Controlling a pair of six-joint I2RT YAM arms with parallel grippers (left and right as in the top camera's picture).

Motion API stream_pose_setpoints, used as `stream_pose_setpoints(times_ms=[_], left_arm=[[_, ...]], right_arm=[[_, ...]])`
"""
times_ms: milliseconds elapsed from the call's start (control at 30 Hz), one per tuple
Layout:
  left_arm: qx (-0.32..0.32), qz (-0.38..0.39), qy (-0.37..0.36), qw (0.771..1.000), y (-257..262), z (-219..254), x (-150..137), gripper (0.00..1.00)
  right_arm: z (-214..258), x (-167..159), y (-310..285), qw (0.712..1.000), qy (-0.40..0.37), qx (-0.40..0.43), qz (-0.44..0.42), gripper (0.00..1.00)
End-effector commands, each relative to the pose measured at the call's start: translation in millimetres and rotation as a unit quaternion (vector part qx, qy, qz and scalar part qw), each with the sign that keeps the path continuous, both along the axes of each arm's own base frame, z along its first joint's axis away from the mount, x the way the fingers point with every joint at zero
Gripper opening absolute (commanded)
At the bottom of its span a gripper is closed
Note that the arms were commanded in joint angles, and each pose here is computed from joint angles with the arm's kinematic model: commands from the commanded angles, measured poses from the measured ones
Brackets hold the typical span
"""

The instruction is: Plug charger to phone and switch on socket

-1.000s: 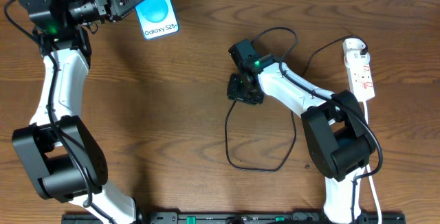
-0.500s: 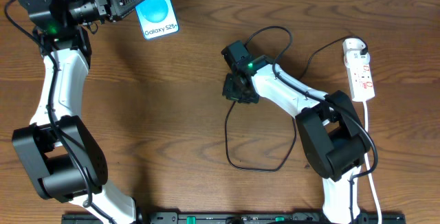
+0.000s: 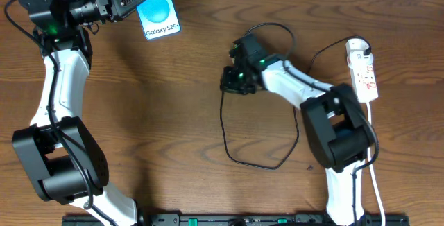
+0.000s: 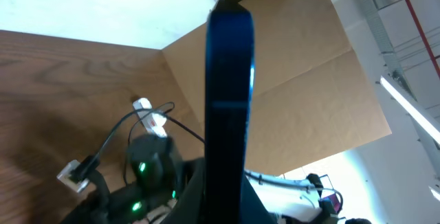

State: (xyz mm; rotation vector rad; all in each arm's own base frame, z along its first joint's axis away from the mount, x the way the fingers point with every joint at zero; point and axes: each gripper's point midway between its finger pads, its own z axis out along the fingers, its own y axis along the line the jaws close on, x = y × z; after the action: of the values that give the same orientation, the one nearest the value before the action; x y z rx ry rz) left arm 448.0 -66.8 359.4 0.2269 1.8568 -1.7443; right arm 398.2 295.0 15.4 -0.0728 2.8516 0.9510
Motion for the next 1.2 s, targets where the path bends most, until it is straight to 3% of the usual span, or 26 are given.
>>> stream_pose_setpoints(times_ms=[0, 167, 400, 600, 967, 1167], left_arm=[[0.006, 0.000, -0.021, 1.000, -0.5, 8.7, -4.5, 0.07], [0.006, 0.000, -0.021, 1.000, -0.6, 8.7, -4.5, 0.07], [0.005, -0.004, -0.017, 1.000, -4.0, 8.3, -4.9, 0.07], [0.004, -0.013, -0.017, 1.000, -11.7, 8.3, -6.2, 0.07], [0.005, -0.015, -0.017, 1.000, -13.4, 8.4, -6.5, 0.07], [0.004, -0.017, -0.018, 1.000, -15.8, 8.4, -6.9, 0.07]], right_arm=[[75.8, -12.8, 11.5, 0.968, -0.067, 0.187, 0.156, 0.01], [139.2, -15.8, -4.9, 0.931, -0.115, 0.286, 0.197, 0.01], [177.3, -31.9, -3.5, 0.886, -0.128, 0.372, 0.244, 0.01], [186.7, -46.7, 12.2, 0.882, -0.111, 0.379, 0.258, 0.01], [253.7, -77.7, 18.7, 0.860, -0.165, 0.385, 0.293, 0.01], [263.2, -87.5, 35.6, 0.856, -0.172, 0.381, 0.302, 0.01]])
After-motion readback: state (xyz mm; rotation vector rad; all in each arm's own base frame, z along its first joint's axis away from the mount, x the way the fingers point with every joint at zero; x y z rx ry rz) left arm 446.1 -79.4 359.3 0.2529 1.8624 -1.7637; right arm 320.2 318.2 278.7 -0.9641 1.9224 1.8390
